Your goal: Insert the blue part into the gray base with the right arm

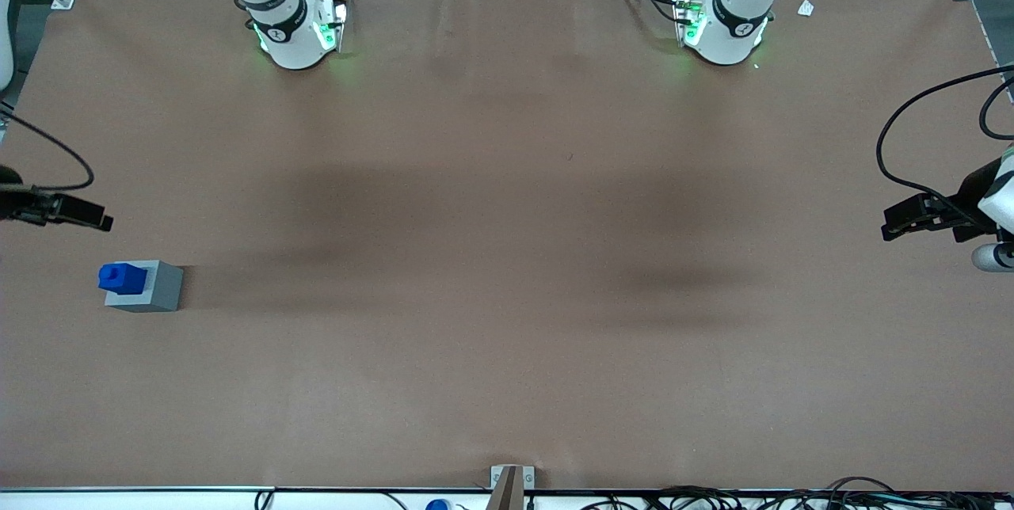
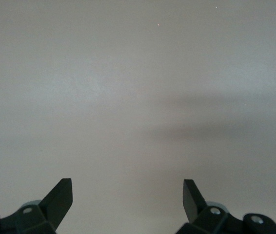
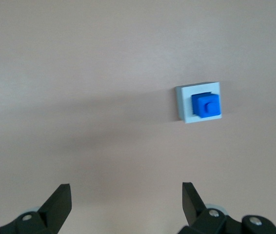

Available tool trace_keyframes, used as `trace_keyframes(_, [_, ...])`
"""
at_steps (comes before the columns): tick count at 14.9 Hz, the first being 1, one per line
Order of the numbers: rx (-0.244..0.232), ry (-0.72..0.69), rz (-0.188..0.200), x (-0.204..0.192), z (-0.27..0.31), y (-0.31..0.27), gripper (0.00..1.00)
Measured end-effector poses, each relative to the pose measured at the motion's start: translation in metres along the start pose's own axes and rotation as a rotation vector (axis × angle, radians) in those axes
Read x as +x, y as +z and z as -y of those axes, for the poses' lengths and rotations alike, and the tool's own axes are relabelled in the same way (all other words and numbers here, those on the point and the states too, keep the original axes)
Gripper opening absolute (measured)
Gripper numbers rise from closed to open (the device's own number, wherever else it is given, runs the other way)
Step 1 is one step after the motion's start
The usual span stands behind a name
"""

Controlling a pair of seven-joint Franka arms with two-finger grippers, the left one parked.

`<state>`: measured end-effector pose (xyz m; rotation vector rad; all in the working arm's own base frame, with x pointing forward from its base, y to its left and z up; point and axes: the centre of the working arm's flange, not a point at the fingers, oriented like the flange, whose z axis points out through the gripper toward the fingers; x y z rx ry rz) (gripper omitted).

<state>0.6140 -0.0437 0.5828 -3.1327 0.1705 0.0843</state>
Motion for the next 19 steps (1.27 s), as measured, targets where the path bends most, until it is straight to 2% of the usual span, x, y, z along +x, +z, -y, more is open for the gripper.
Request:
trace_keyframes(3, [0.009,-0.031,-0.038,-0.04,0.036,-0.034,1.0])
trace_keyframes(6, [0.022,-0.044,-0.069,-0.081,0.037,-0.045,1.0])
trace_keyframes(10, [0.033,-0.044,-0.074,-0.122,0.029,-0.049,1.0])
trace_keyframes(14, [0.032,-0.043,-0.048,-0.131,0.027,-0.046,1.0])
trace_keyframes(19, [0.033,-0.042,-0.063,-0.132,0.026,-0.053,1.0])
